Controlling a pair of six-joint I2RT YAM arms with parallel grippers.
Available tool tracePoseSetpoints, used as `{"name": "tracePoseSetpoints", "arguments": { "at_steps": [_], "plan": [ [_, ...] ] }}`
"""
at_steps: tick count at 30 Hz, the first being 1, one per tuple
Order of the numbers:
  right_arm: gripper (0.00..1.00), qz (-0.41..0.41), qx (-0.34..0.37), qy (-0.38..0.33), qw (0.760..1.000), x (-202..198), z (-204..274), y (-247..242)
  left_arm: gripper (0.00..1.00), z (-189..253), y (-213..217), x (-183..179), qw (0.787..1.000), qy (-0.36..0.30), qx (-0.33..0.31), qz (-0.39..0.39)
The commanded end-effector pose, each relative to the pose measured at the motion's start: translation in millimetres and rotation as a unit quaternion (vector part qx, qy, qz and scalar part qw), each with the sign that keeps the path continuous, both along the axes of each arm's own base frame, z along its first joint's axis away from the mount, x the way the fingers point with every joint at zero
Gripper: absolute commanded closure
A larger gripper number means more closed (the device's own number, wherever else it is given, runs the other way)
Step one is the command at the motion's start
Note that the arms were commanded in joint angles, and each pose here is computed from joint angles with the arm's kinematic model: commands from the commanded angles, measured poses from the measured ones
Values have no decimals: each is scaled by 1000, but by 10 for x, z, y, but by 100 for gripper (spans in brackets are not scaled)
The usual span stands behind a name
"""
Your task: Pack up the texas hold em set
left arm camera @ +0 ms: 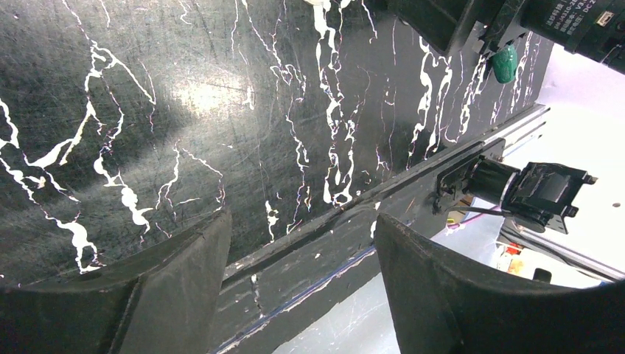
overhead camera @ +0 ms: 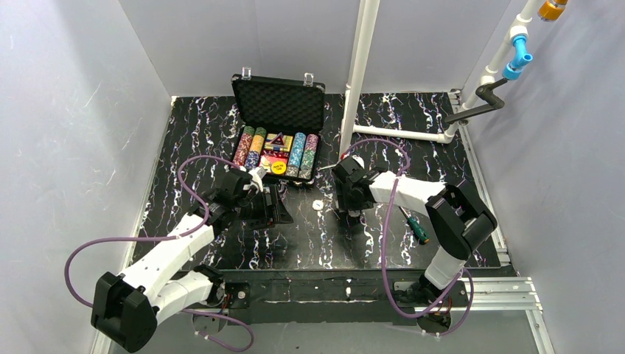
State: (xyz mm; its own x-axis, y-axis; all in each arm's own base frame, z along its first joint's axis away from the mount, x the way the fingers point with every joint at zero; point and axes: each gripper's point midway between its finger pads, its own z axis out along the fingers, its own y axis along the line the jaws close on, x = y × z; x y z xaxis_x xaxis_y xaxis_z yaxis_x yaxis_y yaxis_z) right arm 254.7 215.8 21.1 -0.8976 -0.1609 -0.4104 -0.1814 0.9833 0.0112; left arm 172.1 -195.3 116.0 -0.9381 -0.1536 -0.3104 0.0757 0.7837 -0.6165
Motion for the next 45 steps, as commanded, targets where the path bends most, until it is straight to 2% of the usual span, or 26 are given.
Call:
{"name": "tracePoseSetpoints", "arguments": {
  "at_steps": [1, 5, 9, 14, 21, 25, 41, 45],
  "plan": [
    [39, 4, -40, 0, 999, 11, -157, -104, 29, 84, 31, -26, 1000, -14, 3, -2],
    [44, 2, -42, 5, 999, -46, -179, -128, 29, 103, 44, -37, 1000, -16, 3, -1],
    [41, 5, -43, 7, 999, -113, -169, -140, 29, 111, 54, -46, 1000, -16, 4, 1],
    [41, 2, -44, 14, 999, -191, -183, -185, 29, 100, 47, -50, 1000, -12, 3, 0],
    [52, 5, -36, 20, 999, -225, -213, -167, 29, 118, 38, -44, 1000, -13, 1, 0],
    [45, 5, -34, 24, 999, -263, -213, -180, 29, 130, 35, -51, 1000, -13, 0, -2],
    [47, 13, -15, 52, 998, -439, -274, -175, 29, 135, 17, -47, 1000, -9, -3, -2],
    [43, 10, -15, 55, 998, -480, -269, -173, 29, 143, 13, -50, 1000, -8, -6, -1]
  ]
}}
